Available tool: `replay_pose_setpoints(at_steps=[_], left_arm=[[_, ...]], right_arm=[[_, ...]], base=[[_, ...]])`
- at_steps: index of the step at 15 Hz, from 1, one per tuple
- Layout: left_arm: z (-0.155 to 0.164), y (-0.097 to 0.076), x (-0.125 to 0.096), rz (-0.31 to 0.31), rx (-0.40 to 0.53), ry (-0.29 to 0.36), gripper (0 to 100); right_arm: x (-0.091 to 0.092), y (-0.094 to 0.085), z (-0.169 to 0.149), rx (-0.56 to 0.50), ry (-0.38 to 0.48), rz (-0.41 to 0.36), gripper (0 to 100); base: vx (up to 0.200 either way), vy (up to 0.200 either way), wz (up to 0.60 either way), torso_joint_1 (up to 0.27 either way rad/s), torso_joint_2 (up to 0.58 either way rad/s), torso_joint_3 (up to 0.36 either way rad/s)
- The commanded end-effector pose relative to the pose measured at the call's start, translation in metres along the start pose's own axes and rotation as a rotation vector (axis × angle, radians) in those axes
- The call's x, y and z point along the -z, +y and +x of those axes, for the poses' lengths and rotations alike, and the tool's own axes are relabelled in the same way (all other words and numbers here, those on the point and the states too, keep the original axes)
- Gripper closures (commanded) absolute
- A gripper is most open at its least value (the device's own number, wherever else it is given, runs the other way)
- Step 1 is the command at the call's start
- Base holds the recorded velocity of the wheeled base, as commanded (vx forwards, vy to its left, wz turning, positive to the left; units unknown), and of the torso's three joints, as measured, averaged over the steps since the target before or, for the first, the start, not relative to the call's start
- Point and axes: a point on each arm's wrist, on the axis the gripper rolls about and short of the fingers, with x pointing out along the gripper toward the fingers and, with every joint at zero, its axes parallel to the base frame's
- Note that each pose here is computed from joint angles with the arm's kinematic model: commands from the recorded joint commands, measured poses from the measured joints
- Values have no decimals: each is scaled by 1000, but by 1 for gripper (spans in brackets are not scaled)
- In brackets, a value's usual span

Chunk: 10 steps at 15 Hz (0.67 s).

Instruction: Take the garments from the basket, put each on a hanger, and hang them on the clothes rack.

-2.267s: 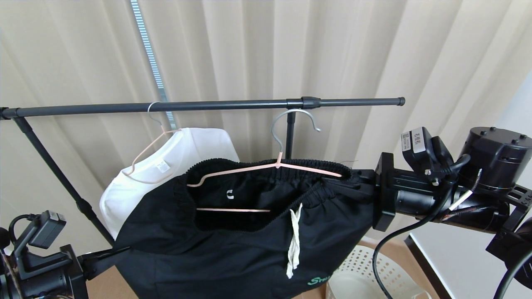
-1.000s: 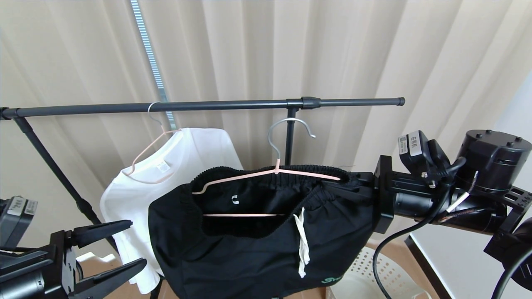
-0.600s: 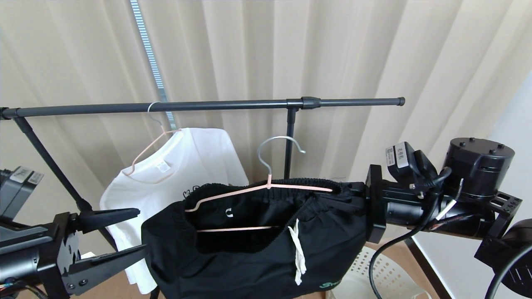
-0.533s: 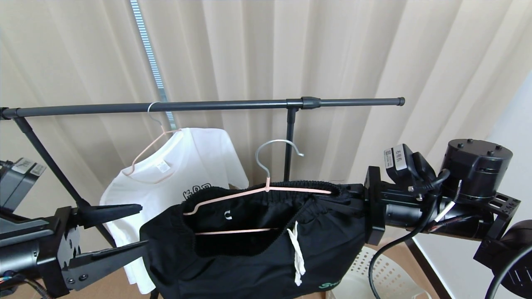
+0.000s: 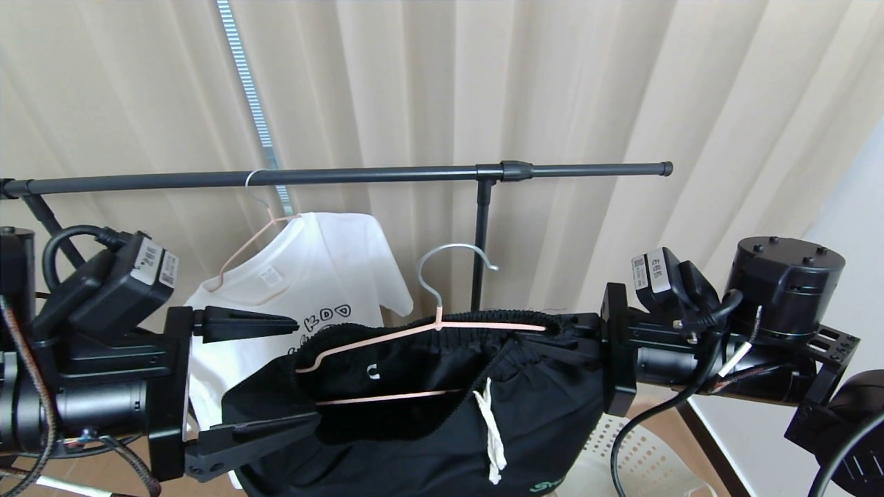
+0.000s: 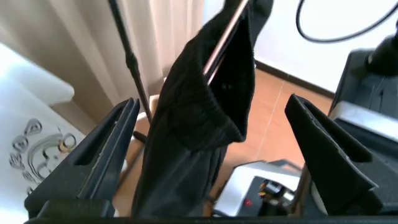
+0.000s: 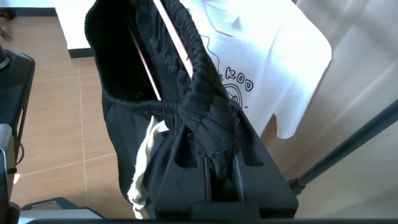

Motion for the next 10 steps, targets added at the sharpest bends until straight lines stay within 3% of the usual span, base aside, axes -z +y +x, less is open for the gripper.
replay_pose_setpoints(at_steps=[1,5,10], left_arm=[[17,11,6,7,29,38,0],[33,24,2,20,53,43,0],[46,22,4,34,101,54,0]], right_arm=[[-1,0,0,-2,-2,-4,100],[-1,3,-2,-18,-7,-10,100],[-2,3,-2,-38,-15,-12,100]], base=[[0,0,0,0,0,0],[0,0,0,0,0,0],[0,0,0,0,0,0]])
